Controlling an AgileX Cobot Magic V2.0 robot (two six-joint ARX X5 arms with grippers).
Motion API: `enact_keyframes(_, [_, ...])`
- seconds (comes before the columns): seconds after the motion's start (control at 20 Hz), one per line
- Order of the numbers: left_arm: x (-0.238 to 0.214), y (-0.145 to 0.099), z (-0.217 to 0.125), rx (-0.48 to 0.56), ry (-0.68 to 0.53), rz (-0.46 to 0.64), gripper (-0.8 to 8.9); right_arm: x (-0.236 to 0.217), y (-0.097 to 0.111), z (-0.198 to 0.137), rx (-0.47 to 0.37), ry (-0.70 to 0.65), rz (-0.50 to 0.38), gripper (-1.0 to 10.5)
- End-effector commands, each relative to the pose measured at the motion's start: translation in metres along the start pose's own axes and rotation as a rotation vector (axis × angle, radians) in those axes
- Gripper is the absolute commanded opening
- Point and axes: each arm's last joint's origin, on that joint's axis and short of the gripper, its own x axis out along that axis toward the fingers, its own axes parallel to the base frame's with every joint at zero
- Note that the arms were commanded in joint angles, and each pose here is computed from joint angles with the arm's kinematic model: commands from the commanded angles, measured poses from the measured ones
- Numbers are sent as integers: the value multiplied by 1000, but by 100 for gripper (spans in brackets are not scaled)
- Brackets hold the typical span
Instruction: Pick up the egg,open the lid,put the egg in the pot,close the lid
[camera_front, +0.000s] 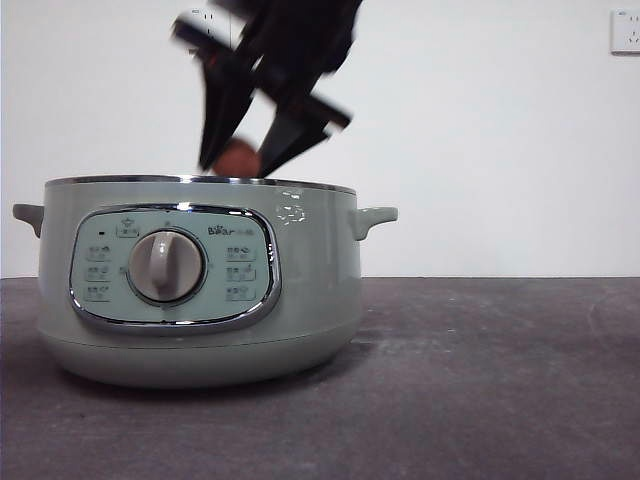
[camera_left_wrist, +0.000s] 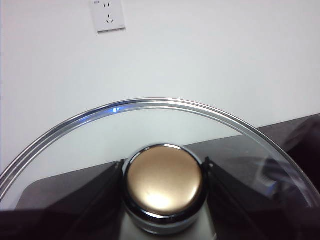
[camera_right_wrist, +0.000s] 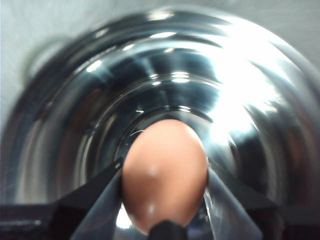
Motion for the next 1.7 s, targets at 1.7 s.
enact_keyframes(1.7, [5, -2, 6, 7, -12, -13, -9, -85, -1, -1, -44, 2, -128, 409])
